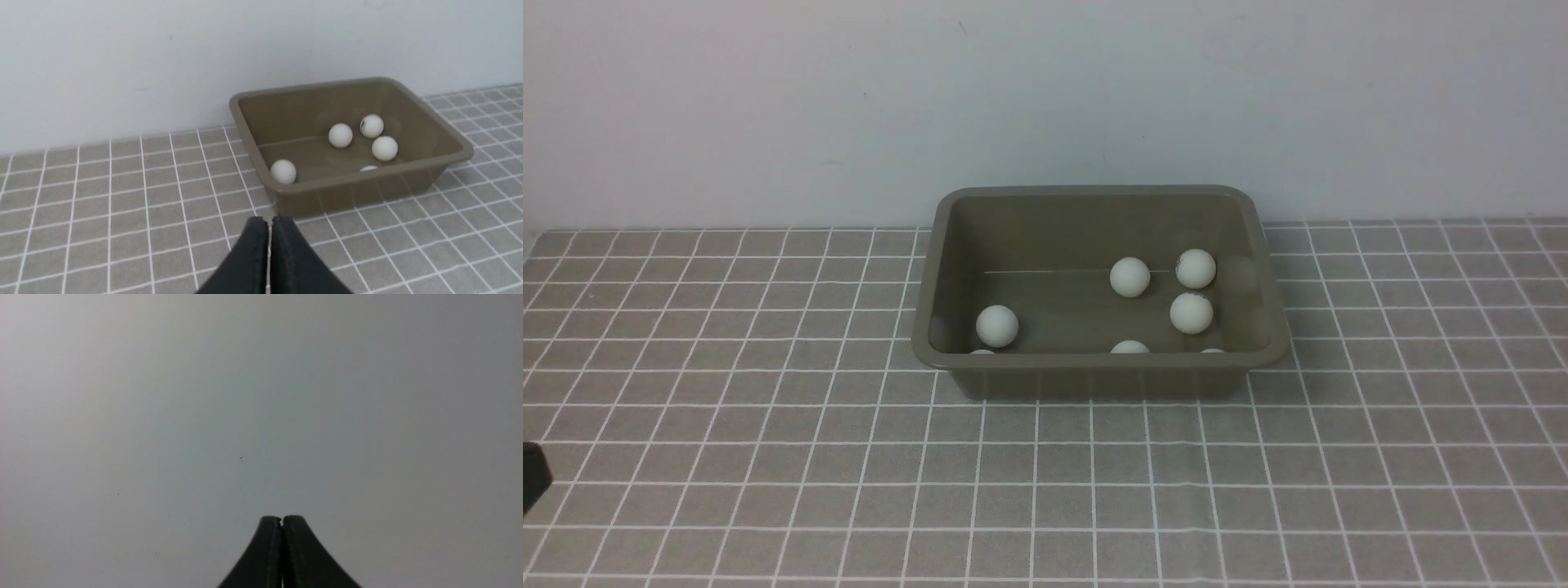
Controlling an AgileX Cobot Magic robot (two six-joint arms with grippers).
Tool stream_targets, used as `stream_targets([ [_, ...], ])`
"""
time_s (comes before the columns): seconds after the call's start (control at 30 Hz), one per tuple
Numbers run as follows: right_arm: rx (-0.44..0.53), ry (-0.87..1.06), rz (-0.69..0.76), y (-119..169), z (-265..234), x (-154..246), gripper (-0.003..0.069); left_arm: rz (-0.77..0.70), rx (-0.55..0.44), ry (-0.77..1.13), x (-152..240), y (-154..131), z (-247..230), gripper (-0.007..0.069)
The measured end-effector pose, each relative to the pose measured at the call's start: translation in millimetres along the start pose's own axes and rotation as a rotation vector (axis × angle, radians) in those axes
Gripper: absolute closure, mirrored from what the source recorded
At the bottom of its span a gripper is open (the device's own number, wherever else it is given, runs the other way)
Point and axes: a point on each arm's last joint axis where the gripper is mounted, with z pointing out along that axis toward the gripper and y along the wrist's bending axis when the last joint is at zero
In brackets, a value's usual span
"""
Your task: Put the table tennis balls into the box on the grey coffee tablecloth.
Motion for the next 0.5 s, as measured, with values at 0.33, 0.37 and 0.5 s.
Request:
stream_targets([
  [0.33,0.001,0.002,0.0,-0.1,0.0,0.2,0.0671,0.008,0.013,-0.127,2.6,-1.2,-25.7,0.063],
  [0.37,0.001,0.002,0.0,-0.1,0.0,0.2,0.0671,0.013,0.011,-0.128,2.6,-1.1,-25.7,0.063],
  [0.5,0.001,0.002,0.0,-0.1,0.0,0.2,0.0671,0.047,-0.04,-0.109,13.4,2.9,-16.9,0.063],
])
